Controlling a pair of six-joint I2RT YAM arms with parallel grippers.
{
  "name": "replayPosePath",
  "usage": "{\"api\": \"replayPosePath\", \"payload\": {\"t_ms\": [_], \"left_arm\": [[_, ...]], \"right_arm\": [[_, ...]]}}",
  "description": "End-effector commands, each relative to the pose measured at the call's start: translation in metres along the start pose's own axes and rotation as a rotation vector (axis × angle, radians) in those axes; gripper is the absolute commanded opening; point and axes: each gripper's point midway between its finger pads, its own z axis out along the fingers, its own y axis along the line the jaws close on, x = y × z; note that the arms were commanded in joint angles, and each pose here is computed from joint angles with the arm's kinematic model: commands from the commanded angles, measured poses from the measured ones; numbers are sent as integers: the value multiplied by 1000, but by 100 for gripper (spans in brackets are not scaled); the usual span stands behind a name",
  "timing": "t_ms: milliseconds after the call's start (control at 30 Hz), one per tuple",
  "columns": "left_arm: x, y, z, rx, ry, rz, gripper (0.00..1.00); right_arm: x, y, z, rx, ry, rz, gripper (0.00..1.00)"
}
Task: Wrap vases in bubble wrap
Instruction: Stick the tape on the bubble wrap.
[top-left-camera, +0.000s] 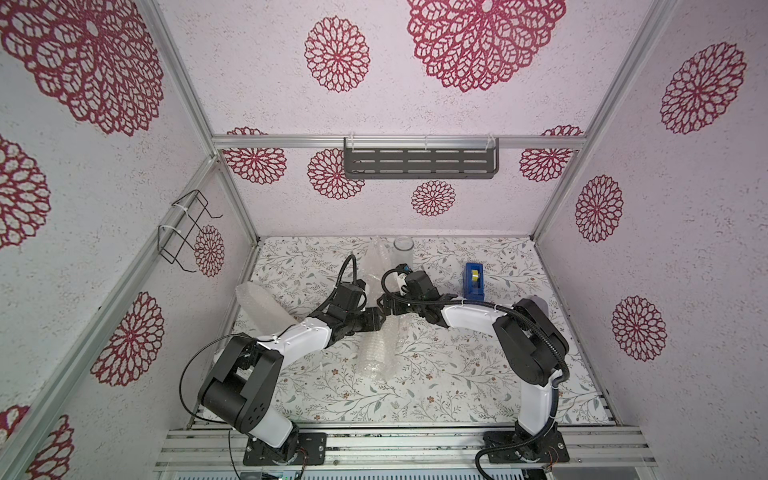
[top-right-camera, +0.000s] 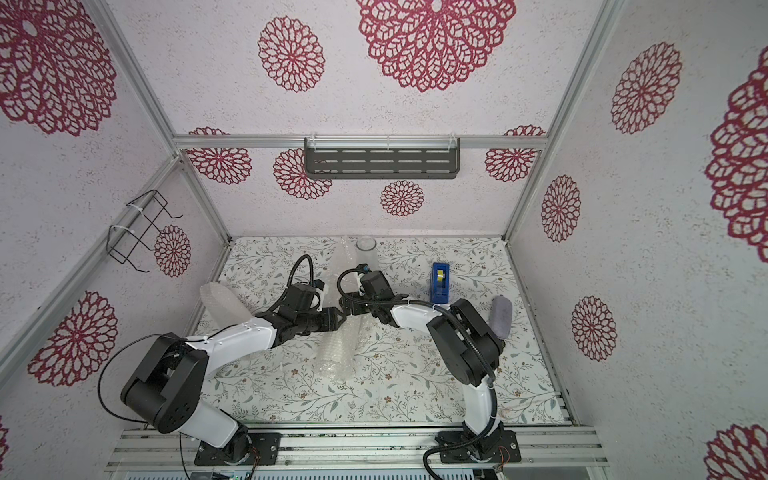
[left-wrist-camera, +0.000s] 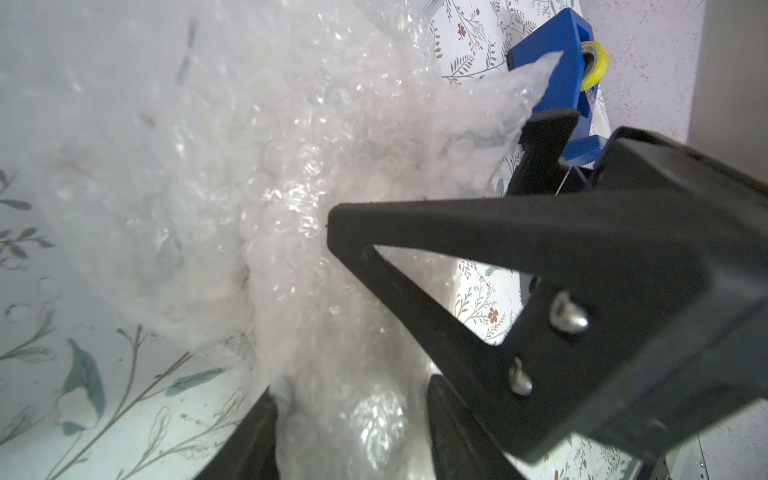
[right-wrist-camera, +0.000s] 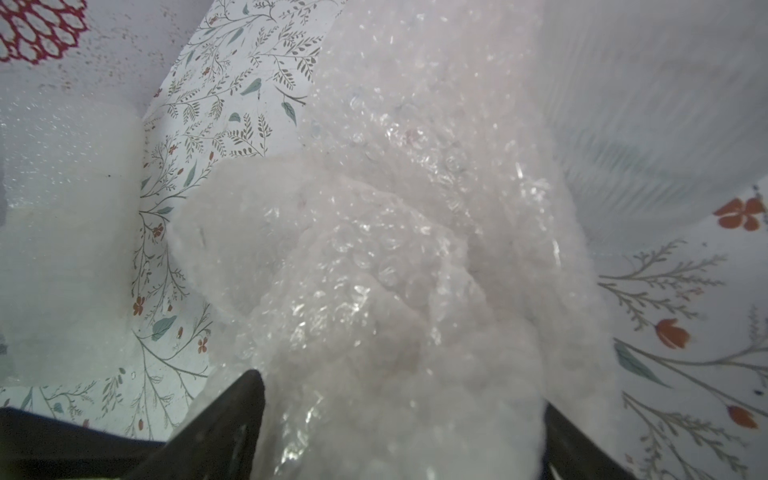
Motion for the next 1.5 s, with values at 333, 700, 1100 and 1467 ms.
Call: {"api": "replayPosePath", "payload": {"t_ms": [333,700,1100,1467], "left_arm": [[35,12,3,-48,106,-2,53],[33,10,1,-40,94,-5,52],[25,13,-8,-79,56,-18,52],[21,8,-4,-61,63,-34,52]], "right_arm": [[-15,25,-43,-81,-49,-23,87],[17,-10,-52,49,-16,-42,78],[25,-31,-58,133,-5,-81,66],[25,-24,-51,85,-20,-82,64]]}}
